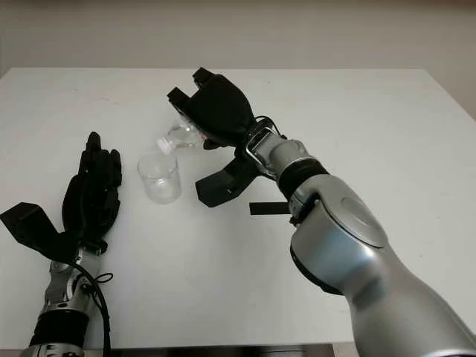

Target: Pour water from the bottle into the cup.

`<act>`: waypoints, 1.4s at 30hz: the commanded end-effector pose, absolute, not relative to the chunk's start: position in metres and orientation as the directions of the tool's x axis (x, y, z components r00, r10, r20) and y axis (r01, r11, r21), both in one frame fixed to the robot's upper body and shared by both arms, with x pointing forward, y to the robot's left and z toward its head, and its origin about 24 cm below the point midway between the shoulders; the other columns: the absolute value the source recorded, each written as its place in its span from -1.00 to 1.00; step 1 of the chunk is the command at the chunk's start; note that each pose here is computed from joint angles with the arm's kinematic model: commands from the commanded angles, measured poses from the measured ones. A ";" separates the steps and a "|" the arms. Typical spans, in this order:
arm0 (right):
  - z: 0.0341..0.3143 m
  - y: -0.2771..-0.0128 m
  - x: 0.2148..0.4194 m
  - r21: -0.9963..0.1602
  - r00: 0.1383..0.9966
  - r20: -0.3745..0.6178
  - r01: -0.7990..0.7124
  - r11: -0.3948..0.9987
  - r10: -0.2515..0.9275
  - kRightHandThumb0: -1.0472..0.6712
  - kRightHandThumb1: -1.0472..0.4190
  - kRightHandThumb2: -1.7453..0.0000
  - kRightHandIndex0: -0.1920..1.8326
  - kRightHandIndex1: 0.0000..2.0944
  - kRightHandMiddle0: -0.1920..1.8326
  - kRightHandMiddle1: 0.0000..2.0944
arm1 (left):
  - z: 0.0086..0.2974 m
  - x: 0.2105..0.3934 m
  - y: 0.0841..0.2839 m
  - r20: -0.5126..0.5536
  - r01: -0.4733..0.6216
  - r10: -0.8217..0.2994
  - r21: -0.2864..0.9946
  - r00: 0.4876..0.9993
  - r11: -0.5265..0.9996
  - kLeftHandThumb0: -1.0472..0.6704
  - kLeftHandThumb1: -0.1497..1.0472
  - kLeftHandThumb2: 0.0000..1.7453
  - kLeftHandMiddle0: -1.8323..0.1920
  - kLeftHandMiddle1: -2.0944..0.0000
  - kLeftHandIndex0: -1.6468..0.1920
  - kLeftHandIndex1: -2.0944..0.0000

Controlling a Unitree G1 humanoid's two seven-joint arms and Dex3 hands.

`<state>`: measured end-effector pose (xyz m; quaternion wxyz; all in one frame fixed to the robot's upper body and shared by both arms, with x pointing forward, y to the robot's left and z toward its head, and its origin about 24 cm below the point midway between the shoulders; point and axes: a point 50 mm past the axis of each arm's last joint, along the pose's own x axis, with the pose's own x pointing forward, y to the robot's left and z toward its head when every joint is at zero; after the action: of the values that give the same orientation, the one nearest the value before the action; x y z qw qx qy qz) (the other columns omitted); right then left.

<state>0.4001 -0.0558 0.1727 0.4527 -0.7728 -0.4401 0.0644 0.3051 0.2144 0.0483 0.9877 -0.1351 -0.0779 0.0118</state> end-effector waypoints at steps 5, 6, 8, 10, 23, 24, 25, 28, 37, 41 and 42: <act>0.189 -0.049 0.399 -0.684 0.524 0.358 0.711 -0.165 0.773 -0.29 -1.00 0.77 0.41 1.00 -0.42 0.99 | 0.025 0.295 0.211 0.067 -0.035 0.058 -0.303 0.996 0.952 -0.56 1.00 -0.55 0.98 0.95 0.99 0.95; 0.189 -0.048 0.398 -0.678 0.519 0.360 0.716 -0.164 0.776 -0.29 -1.00 0.81 0.40 1.00 -0.48 0.97 | 0.025 0.295 0.211 0.067 -0.036 0.059 -0.301 0.996 0.953 -0.56 1.00 -0.55 0.98 0.95 0.99 0.95; 0.189 -0.047 0.398 -0.660 0.509 0.357 0.731 -0.175 0.783 -0.29 -1.00 0.77 0.42 1.00 -0.44 0.99 | 0.025 0.295 0.211 0.067 -0.036 0.059 -0.301 0.996 0.953 -0.56 1.00 -0.55 0.97 0.95 0.99 0.95; 0.189 -0.047 0.397 -0.652 0.498 0.361 0.739 -0.169 0.788 -0.31 -1.00 0.83 0.43 1.00 -0.42 1.00 | 0.025 0.295 0.211 0.069 -0.032 0.056 -0.302 0.996 0.953 -0.56 1.00 -0.54 0.98 0.95 0.99 0.95; 0.189 -0.047 0.397 -0.765 0.544 0.461 0.644 0.002 0.701 -0.34 -1.00 0.79 0.39 1.00 -0.26 1.00 | 0.024 0.296 0.211 0.067 -0.036 0.059 -0.304 0.996 0.952 -0.56 1.00 -0.55 0.97 0.95 1.00 0.95; 0.189 -0.047 0.397 -0.784 0.559 0.479 0.619 0.045 0.677 -0.33 -1.00 0.80 0.38 1.00 -0.25 1.00 | 0.024 0.296 0.211 0.066 -0.037 0.059 -0.303 0.996 0.952 -0.57 1.00 -0.55 0.97 0.95 1.00 0.95; 0.190 -0.048 0.397 -0.803 0.577 0.498 0.588 0.093 0.647 -0.30 -1.00 0.83 0.36 1.00 -0.21 1.00 | 0.024 0.296 0.211 0.067 -0.037 0.060 -0.305 0.996 0.952 -0.57 1.00 -0.55 0.97 0.95 0.99 0.95; 0.191 -0.056 0.399 -0.821 0.643 0.561 0.512 0.251 0.522 -0.28 -1.00 0.80 0.46 1.00 0.00 1.00 | 0.025 0.295 0.211 0.070 -0.037 0.061 -0.302 0.996 0.953 -0.56 1.00 -0.55 0.96 0.95 0.99 0.95; 0.174 -0.099 0.403 -0.719 0.832 0.494 0.229 0.656 0.251 -0.20 -1.00 0.70 0.54 1.00 0.19 1.00 | 0.025 0.295 0.214 0.064 -0.035 0.056 -0.291 0.996 0.956 -0.58 1.00 -0.55 0.97 0.95 0.99 0.95; 0.162 -0.109 0.402 -0.651 0.876 0.438 0.154 0.743 0.202 -0.18 -1.00 0.67 0.51 1.00 0.20 1.00 | 0.025 0.297 0.213 0.063 -0.024 0.044 -0.297 0.997 0.955 -0.59 1.00 -0.57 0.97 0.95 1.00 0.96; 0.158 -0.112 0.401 -0.627 0.886 0.422 0.130 0.768 0.195 -0.16 -1.00 0.67 0.50 1.00 0.21 1.00 | 0.026 0.298 0.213 0.063 -0.021 0.042 -0.299 0.997 0.954 -0.59 1.00 -0.57 0.97 0.95 1.00 0.97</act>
<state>0.4022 -0.1118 0.1535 0.9021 -0.3663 -0.2274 0.0174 0.3057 0.2150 0.0456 0.9880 -0.1355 -0.0731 0.0103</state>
